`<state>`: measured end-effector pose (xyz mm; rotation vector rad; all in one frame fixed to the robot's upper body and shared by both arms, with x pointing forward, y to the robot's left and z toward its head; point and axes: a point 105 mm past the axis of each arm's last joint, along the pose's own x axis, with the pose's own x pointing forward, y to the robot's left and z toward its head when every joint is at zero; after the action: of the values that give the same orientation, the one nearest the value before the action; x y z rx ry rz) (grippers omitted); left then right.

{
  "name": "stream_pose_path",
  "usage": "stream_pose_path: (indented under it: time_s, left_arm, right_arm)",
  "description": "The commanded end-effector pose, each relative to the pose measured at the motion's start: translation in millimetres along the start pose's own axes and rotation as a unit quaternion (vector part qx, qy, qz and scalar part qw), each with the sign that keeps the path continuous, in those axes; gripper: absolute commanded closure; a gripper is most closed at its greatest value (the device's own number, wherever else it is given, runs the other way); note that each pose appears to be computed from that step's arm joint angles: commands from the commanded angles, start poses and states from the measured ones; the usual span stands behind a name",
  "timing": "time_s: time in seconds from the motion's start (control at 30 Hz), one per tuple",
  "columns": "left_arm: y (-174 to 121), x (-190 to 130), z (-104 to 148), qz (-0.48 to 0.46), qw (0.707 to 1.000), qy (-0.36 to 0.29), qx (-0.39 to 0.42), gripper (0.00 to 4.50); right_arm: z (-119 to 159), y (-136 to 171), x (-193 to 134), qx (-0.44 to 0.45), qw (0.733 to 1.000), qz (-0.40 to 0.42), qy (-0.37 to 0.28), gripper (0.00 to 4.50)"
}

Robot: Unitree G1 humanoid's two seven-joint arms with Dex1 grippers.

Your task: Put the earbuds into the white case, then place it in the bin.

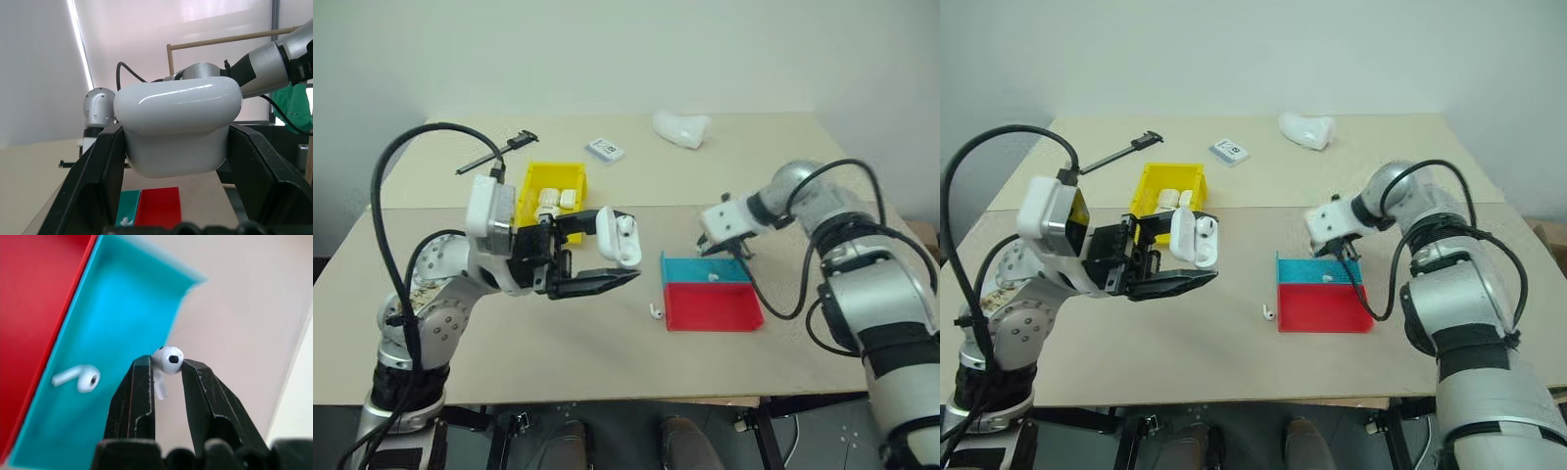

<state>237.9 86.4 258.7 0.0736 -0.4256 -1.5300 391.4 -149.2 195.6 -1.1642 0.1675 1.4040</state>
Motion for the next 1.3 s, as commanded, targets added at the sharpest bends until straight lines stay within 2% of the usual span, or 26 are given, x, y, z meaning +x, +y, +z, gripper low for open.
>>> stream_pose_path:
  time_s: [0.03,0.1,0.27,0.37,0.47,0.63,0.77,1.3]
  left_arm:
    - [1,3,6,-0.016,1.0,-0.013,0.011,1.67]
    - [4,4,4,-0.021,1.0,-0.013,0.008,1.67]
    - [13,4,-4,-0.028,1.0,-0.009,-0.003,1.67]
    - [18,7,-10,-0.033,0.999,-0.009,-0.013,1.67]
    - [24,13,-17,-0.043,0.999,-0.012,-0.023,1.67]
    - [34,25,-26,-0.058,0.998,-0.017,-0.032,1.67]
    - [41,34,-31,-0.061,0.997,-0.022,-0.035,1.67]
    - [41,33,-25,-0.041,0.998,-0.035,-0.022,1.67]
  right_arm:
    - [19,-6,-36,0.088,0.982,-0.073,-0.149,3.88]
    - [30,1,-52,0.139,0.96,-0.097,-0.223,3.88]
    - [82,18,-82,0.239,0.879,-0.161,-0.381,3.88]
    - [109,26,-92,0.273,0.838,-0.187,-0.434,3.88]
    - [136,38,-93,0.283,0.822,-0.19,-0.457,3.88]
    - [163,49,-83,0.297,0.815,-0.177,-0.466,3.88]
    - [173,55,-71,0.303,0.817,-0.167,-0.462,3.88]
    - [159,70,-37,0.293,0.861,-0.159,-0.385,3.88]
